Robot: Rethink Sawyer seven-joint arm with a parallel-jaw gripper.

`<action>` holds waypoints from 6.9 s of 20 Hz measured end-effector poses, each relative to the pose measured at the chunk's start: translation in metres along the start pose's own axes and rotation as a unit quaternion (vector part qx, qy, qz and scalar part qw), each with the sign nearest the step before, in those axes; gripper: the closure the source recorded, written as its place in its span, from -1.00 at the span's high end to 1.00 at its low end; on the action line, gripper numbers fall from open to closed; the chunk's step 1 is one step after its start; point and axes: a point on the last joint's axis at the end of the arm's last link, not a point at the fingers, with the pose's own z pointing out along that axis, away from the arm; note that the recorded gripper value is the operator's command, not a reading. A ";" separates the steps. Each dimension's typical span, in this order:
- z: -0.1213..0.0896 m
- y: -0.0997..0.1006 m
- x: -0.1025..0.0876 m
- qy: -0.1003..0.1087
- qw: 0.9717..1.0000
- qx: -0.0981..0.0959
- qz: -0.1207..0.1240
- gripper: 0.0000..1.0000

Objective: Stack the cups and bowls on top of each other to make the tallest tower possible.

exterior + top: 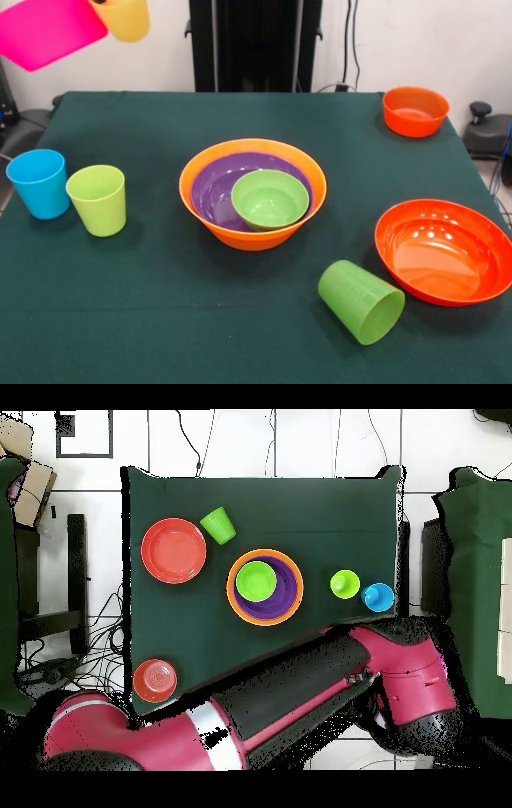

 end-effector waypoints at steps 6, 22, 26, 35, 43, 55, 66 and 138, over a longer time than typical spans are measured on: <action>-0.013 0.032 -0.017 0.014 1.000 0.020 0.016 -1.00; 0.025 0.062 -0.056 0.054 0.993 0.092 -0.042 -1.00; 0.039 0.076 -0.068 0.061 0.990 0.114 -0.049 -1.00; 0.065 0.111 -0.106 0.018 0.990 0.142 -0.013 -1.00; 0.086 0.134 -0.120 0.020 0.990 0.140 -0.002 -1.00; 0.075 0.156 -0.121 0.088 0.991 0.101 0.009 -1.00; 0.043 0.163 -0.121 0.102 0.991 0.086 0.026 -1.00; 0.068 0.247 -0.143 0.039 0.999 0.007 0.036 -1.00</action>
